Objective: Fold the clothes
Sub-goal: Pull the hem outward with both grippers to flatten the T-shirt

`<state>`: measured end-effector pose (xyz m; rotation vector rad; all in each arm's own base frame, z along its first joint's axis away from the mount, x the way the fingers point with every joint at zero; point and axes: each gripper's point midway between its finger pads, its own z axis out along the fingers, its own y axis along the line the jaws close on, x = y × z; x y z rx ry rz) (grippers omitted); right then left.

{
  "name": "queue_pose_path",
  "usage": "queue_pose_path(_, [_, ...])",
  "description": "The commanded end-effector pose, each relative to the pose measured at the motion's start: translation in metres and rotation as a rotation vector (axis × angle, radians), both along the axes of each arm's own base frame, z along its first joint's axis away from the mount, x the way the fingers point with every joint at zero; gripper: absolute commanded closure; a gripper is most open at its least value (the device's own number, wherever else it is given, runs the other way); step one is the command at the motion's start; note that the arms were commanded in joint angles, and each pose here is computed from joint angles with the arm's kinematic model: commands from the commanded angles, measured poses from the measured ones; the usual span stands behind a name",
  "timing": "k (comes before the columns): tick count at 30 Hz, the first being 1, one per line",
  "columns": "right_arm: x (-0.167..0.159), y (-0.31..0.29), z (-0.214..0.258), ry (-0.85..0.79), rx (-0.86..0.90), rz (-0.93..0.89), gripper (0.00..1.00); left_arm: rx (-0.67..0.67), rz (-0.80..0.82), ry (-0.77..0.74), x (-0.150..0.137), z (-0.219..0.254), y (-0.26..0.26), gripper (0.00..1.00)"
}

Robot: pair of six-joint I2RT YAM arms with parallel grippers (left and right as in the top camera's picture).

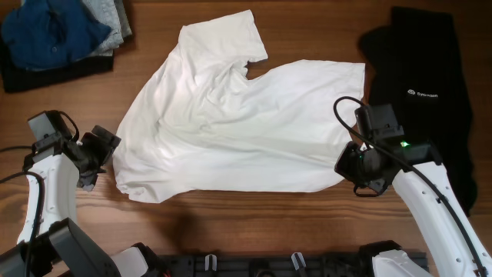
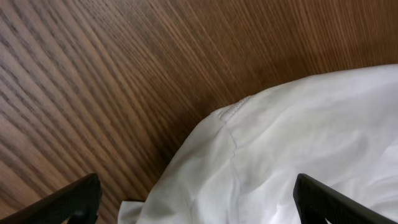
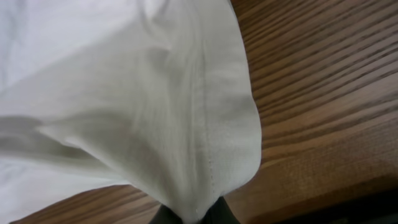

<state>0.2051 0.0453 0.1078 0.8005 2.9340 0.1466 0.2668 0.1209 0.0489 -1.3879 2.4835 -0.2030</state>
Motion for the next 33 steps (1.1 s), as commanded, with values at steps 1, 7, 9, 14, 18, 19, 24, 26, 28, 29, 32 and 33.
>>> queue_pose_path(1, [0.004, -0.005, 0.002, -0.017, -0.029, 0.024, 0.96, -0.007, -0.013, 0.041, -0.007, -0.004, -0.002, 0.0])
queue_pose_path(7, [0.015, -0.003, 0.004, -0.065, -0.021, 0.03, 0.96, -0.201, -0.156, 0.037, -0.007, -0.014, -0.042, 0.0])
queue_pose_path(9, [0.019, -0.002, 0.004, -0.079, -0.018, 0.052, 0.96, -0.232, -0.173, 0.055, -0.007, -0.021, -0.048, 0.0])
queue_pose_path(14, [0.021, 0.0, 0.005, -0.092, -0.011, 0.086, 0.96, -0.272, -0.182, 0.119, -0.012, -0.039, -0.056, 0.0])
queue_pose_path(18, [0.021, 0.002, 0.005, -0.094, -0.001, 0.087, 0.96, -0.265, -0.171, 0.176, -0.022, -0.046, -0.054, 0.0])
queue_pose_path(19, [0.022, 0.003, 0.005, -0.096, 0.003, 0.087, 0.96, -0.251, -0.168, 0.191, -0.024, -0.047, -0.051, 0.0])
queue_pose_path(24, [0.023, 0.006, 0.006, -0.101, 0.022, 0.081, 0.96, -0.247, -0.165, 0.199, -0.026, -0.048, -0.051, 0.55])
queue_pose_path(26, [0.023, 0.008, 0.006, -0.1, 0.031, 0.081, 0.96, -0.254, -0.16, 0.207, -0.028, -0.048, -0.052, 0.78])
queue_pose_path(28, [0.023, 0.008, 0.006, -0.099, 0.034, 0.082, 0.96, -0.261, -0.157, 0.218, -0.03, -0.047, -0.053, 0.96])
queue_pose_path(29, [0.023, 0.008, 0.006, -0.099, 0.033, 0.082, 0.96, -0.264, -0.157, 0.223, -0.032, -0.047, -0.054, 0.96])
queue_pose_path(32, [0.021, 0.009, 0.006, -0.091, 0.041, 0.065, 0.96, -0.279, -0.145, 0.244, -0.038, -0.045, -0.057, 0.96])
queue_pose_path(33, [0.019, 0.01, 0.006, -0.082, 0.051, 0.053, 0.96, -0.289, -0.136, 0.26, -0.042, -0.042, -0.059, 0.96])
